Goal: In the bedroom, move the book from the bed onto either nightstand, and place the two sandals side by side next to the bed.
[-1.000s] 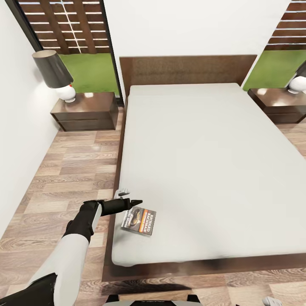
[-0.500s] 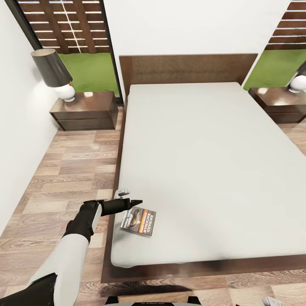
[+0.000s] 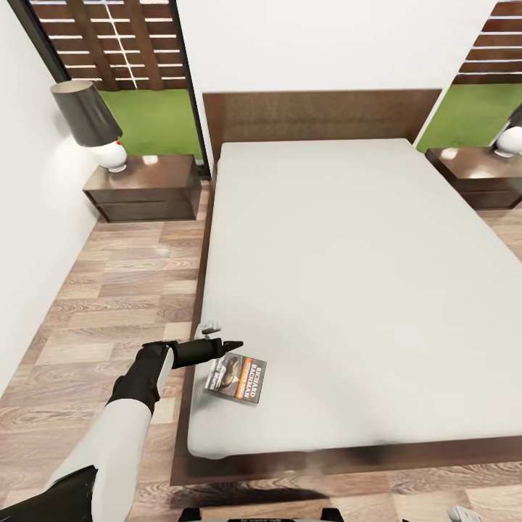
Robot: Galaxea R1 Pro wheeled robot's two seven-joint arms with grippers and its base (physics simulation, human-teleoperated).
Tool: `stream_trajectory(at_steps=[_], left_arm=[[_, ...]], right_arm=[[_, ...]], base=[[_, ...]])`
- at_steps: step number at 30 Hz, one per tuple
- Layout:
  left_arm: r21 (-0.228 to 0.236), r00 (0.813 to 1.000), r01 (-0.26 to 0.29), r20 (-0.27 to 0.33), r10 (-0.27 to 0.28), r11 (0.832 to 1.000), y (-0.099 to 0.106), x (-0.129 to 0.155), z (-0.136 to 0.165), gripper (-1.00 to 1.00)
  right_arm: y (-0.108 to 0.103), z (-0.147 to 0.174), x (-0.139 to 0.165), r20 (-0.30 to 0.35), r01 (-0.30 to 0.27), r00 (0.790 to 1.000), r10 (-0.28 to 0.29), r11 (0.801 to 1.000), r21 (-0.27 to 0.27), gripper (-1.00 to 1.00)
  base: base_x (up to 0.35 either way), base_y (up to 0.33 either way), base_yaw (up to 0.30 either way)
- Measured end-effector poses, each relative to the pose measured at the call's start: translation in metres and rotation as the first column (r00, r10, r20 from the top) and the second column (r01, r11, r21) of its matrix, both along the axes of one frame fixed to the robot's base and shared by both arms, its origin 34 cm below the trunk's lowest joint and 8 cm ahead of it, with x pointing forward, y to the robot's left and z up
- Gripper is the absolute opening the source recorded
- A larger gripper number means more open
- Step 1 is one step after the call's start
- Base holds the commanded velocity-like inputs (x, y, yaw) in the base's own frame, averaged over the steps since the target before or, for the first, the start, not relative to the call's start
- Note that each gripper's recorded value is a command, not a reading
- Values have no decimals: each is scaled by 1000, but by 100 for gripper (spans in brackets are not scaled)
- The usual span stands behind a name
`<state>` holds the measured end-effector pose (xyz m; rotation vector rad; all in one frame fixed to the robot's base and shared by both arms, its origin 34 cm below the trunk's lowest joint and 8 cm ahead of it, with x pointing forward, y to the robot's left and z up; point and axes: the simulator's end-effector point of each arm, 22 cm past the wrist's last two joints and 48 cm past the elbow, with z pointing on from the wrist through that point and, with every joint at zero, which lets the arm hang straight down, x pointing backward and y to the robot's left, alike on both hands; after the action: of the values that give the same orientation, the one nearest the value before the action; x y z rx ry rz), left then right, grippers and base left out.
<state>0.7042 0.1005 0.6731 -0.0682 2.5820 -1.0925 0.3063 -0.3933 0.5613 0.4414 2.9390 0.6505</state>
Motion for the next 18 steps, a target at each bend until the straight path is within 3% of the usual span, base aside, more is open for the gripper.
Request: stream_trajectory(at_steps=[18], left_arm=[[0,1000,0,1,0,1000,0,3,-21,100]], right_arm=[[0,-21,3,1,0,1000,0,1000,0,100]], base=[[0,0,0]])
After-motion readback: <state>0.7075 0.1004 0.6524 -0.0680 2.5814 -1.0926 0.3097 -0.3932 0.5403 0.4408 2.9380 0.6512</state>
